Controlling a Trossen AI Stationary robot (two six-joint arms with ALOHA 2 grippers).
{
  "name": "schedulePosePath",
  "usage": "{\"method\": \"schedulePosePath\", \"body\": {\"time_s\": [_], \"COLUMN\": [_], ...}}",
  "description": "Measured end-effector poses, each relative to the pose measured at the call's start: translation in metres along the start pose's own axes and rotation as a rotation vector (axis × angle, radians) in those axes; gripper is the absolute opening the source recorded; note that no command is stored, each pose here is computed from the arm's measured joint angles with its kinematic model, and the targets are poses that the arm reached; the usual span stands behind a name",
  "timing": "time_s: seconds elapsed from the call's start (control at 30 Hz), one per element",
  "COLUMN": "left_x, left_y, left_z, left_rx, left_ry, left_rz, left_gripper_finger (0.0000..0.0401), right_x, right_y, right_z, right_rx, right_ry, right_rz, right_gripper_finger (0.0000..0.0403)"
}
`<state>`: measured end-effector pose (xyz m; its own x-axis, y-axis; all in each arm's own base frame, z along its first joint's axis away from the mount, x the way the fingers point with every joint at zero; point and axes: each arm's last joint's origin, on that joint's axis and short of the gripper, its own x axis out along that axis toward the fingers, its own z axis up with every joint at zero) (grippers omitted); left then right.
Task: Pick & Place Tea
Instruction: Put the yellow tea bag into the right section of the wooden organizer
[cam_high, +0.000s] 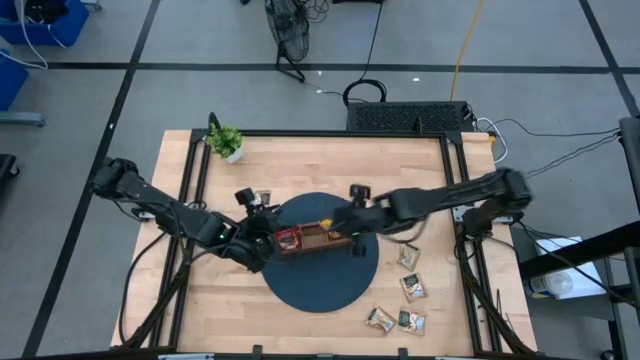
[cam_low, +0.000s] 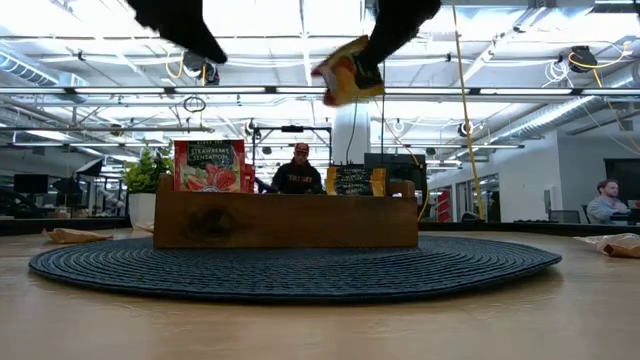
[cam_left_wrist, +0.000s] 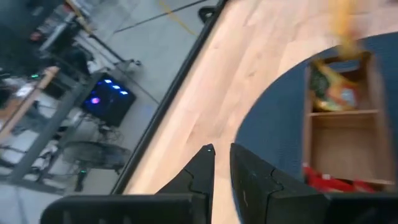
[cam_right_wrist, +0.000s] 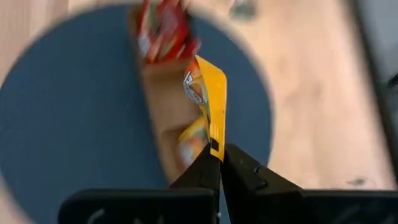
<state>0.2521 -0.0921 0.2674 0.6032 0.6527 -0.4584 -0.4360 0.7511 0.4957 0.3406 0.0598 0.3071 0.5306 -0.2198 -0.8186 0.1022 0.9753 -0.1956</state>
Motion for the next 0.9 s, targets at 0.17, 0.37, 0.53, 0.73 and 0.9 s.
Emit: {"method": "schedulePosePath", "body": {"time_s": [0.17, 0.37, 0.53, 0.73, 0.9], "left_x": [0.012, 0.015, 0.018, 0.021, 0.023], "left_y": [-0.002, -0.006, -0.008, -0.009, -0.01], "left_z": [-0.016, -0.022, -0.032, -0.043, -0.048], "left_rx": [-0.054, -0.077, -0.087, -0.097, -0.12], "left_ry": [0.003, 0.001, 0.019, 0.033, 0.038], "left_rz": [0.061, 0.058, 0.058, 0.07, 0.078], "left_gripper_finger": [0.0056, 0.0056, 0.0056, 0.0056, 0.0056], "right_x": [0.032, 0.064, 0.087, 0.097, 0.1], "right_y": [0.014, 0.026, 0.028, 0.028, 0.023], "right_z": [0.02, 0.026, 0.016, 0.015, 0.018], "right_rx": [-0.091, -0.167, -0.193, -0.186, -0.166], "right_ry": [0.36, 0.538, 0.667, 0.681, 0.652], "right_rz": [-0.019, -0.041, -0.047, -0.043, -0.04], "right_gripper_finger": [0.0, 0.0, 0.0, 0.0, 0.0]}}
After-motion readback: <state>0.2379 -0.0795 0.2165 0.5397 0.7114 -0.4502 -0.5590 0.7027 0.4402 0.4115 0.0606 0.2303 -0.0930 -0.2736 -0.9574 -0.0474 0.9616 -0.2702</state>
